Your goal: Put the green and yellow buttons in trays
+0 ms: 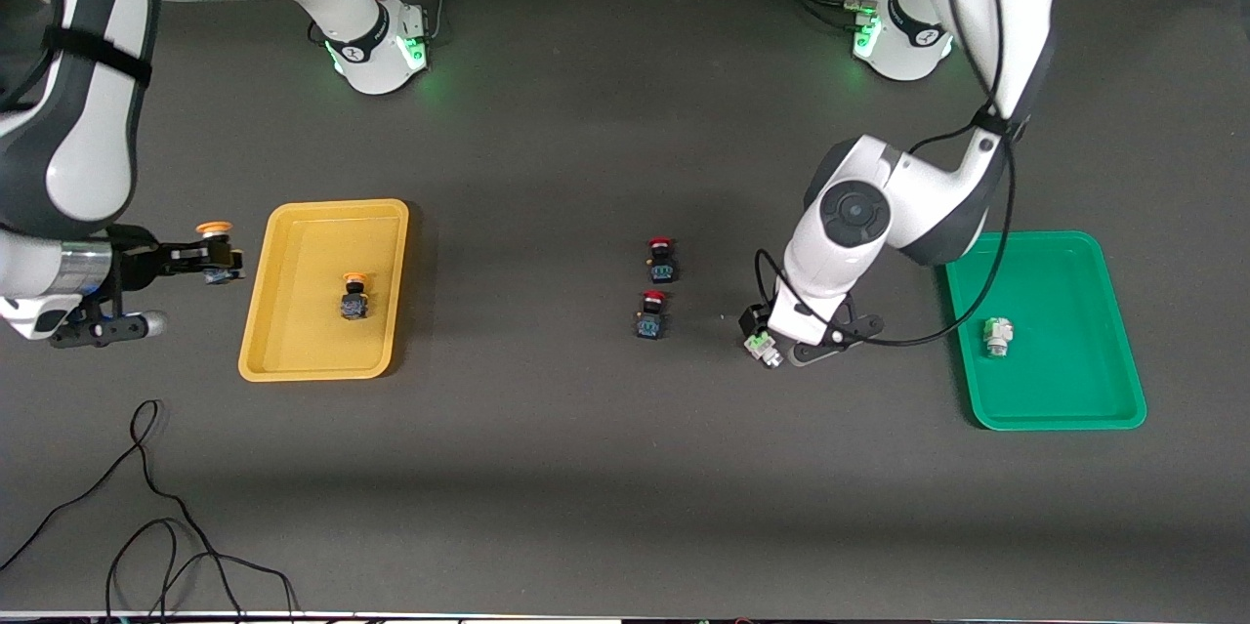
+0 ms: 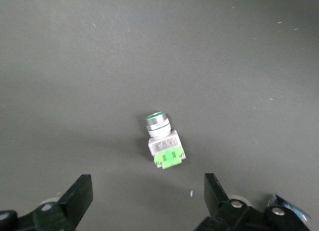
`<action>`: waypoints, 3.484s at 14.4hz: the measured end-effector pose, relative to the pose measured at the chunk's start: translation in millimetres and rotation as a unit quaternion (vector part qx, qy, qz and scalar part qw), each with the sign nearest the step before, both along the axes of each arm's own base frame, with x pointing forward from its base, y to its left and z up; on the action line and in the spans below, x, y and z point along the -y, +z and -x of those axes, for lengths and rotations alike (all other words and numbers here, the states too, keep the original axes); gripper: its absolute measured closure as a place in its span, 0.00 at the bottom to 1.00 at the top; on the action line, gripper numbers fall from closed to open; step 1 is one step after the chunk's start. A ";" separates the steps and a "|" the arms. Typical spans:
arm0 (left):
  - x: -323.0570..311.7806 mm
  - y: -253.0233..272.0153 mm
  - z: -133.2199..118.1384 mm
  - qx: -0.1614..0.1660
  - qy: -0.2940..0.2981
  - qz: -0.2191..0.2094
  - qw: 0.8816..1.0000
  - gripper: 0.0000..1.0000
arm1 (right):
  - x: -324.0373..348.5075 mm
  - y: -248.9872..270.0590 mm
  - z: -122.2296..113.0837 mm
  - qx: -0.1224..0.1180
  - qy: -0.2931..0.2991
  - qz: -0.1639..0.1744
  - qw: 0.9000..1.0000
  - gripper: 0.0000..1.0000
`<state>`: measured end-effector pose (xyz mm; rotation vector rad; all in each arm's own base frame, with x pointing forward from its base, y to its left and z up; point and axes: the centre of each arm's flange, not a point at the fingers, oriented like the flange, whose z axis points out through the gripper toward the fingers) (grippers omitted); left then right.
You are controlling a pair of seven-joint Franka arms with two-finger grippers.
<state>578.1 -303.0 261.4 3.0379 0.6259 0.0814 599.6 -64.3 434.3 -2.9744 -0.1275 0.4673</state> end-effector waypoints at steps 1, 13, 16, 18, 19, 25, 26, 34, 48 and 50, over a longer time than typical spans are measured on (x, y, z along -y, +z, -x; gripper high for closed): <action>4.4 -16.3 0.1 0.004 0.009 -0.003 1.000 0.00 | 4.2 -16.4 -2.3 0.008 0.007 0.009 1.000 0.59; 18.8 -76.2 -5.1 0.021 0.007 -0.015 1.000 0.48 | 21.2 -229.2 45.5 0.093 0.039 -0.001 0.995 0.59; 19.0 -75.2 -5.8 0.023 0.005 -0.016 1.000 0.59 | 18.2 -248.8 46.6 0.090 0.041 0.006 0.995 0.55; 16.5 -63.1 -12.6 0.030 0.004 -0.021 0.999 0.59 | 13.5 -244.0 45.0 0.084 0.041 -0.007 0.996 0.49; 11.9 -48.7 -17.4 0.028 0.004 -0.032 0.999 0.59 | 13.6 -235.9 42.9 0.081 0.039 -0.016 0.996 0.41; -51.1 92.0 -23.8 -0.026 -0.065 -0.052 0.996 0.59 | -15.3 -50.1 7.1 0.054 -0.004 -0.024 0.998 0.00; -74.9 112.4 -25.7 -0.036 -0.090 -0.053 0.994 0.59 | -28.0 -17.0 3.1 0.054 -0.013 -0.023 0.998 0.00; -383.8 118.6 -39.0 -0.063 -0.225 -0.040 0.972 0.59 | -57.4 165.8 5.1 0.103 -0.059 0.014 0.993 0.00; -456.6 -12.8 -32.1 -0.027 -0.234 -0.025 0.972 0.02 | -70.7 181.4 16.9 0.097 -0.050 0.026 0.994 0.00; -459.3 36.3 -33.7 -0.031 -0.251 -0.038 0.967 0.00 | -67.8 179.5 16.0 0.095 -0.052 0.026 0.994 0.00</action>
